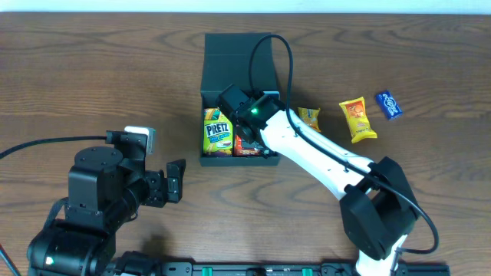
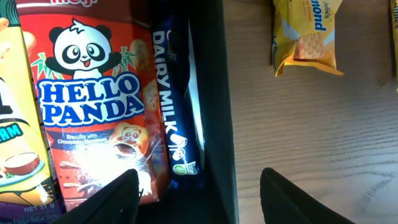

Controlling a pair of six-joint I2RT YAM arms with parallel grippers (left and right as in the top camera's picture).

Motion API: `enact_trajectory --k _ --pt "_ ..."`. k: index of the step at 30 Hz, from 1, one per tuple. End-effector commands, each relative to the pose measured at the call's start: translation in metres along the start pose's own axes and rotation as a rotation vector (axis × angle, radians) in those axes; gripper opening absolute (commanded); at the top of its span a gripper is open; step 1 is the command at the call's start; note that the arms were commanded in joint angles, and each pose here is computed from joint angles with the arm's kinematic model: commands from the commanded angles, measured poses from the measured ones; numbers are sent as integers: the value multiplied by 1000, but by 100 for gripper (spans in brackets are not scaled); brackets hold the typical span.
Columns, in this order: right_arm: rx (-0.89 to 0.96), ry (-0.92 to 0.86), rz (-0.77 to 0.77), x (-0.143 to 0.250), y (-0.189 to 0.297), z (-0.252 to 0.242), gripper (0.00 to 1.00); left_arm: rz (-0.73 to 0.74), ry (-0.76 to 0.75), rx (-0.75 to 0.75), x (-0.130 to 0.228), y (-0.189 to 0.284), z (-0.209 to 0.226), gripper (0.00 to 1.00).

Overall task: Pack container
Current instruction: 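Lower the Dairy Milk bar upright beside the Hello Panda box and release, then withdraw the right gripper toward the orange snack bag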

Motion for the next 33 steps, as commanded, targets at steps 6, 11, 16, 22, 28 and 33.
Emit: enact_trajectory --k 6,11,16,22,28,33 --pt "-41 -45 -105 -19 42 -19 61 0 -7 3 0 1 -1 95" --pt "-101 -94 -227 -39 82 -41 69 -1 -7 3 0 1 -1 95" --pt "-112 -189 -337 -57 116 -83 74 -1 -7 3 0 1 -1 95" --pt "-21 -308 -407 -70 129 -147 82 -1 -7 3 0 1 -1 95" --pt "74 -355 -385 -77 115 -202 86 -1 -7 3 0 1 -1 95" --pt "112 -423 -366 -83 100 -233 89 -1 -7 3 0 1 -1 95"
Point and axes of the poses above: each gripper's point midway between its finger pads, its own y axis back along the fingers, its own z axis along the line the jaws close on, x = y × z, the point moved 1 cm from there along y, back along the fingers, and after that the axes turned 10 degrees about y, right-handed, at the moved point
